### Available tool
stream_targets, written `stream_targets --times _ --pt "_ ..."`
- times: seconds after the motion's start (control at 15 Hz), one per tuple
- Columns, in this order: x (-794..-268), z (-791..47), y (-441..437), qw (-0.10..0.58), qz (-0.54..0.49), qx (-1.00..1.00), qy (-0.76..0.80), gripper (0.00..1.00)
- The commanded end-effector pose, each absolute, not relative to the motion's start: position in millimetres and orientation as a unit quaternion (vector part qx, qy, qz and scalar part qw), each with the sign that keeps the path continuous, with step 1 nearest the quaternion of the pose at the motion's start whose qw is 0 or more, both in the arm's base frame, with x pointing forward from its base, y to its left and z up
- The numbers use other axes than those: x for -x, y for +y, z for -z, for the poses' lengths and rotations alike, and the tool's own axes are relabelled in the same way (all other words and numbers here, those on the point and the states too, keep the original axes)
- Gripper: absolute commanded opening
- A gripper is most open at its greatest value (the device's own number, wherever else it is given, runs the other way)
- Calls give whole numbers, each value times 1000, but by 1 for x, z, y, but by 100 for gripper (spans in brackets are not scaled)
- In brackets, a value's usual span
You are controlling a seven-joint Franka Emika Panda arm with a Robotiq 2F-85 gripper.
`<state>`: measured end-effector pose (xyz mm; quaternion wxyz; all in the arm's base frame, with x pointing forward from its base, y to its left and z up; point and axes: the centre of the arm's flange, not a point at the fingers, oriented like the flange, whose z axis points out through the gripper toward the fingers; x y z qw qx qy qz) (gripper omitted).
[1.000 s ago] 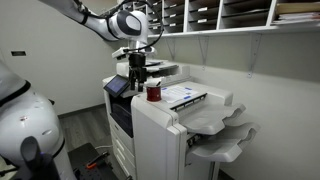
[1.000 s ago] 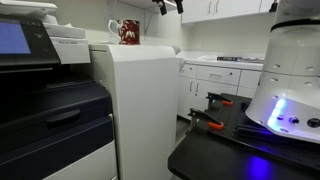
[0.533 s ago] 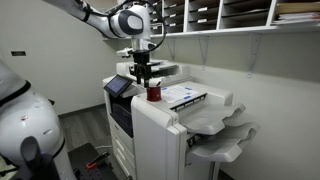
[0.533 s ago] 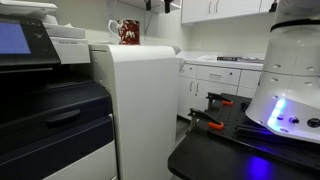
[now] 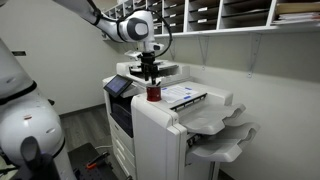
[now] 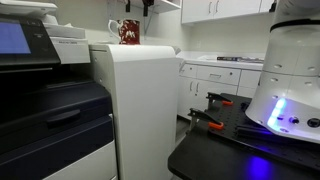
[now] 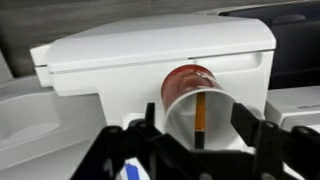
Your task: Take the marker out of the mug
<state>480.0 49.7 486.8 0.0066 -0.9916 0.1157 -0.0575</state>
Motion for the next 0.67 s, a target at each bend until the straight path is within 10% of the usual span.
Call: stream_targets --times 0.0,0.4,0.6 --pt "-506 -484 56 17 56 990 125 53" --pt "-526 -475 54 19 54 990 130 12" --pt "-535 -466 54 13 50 989 136 21"
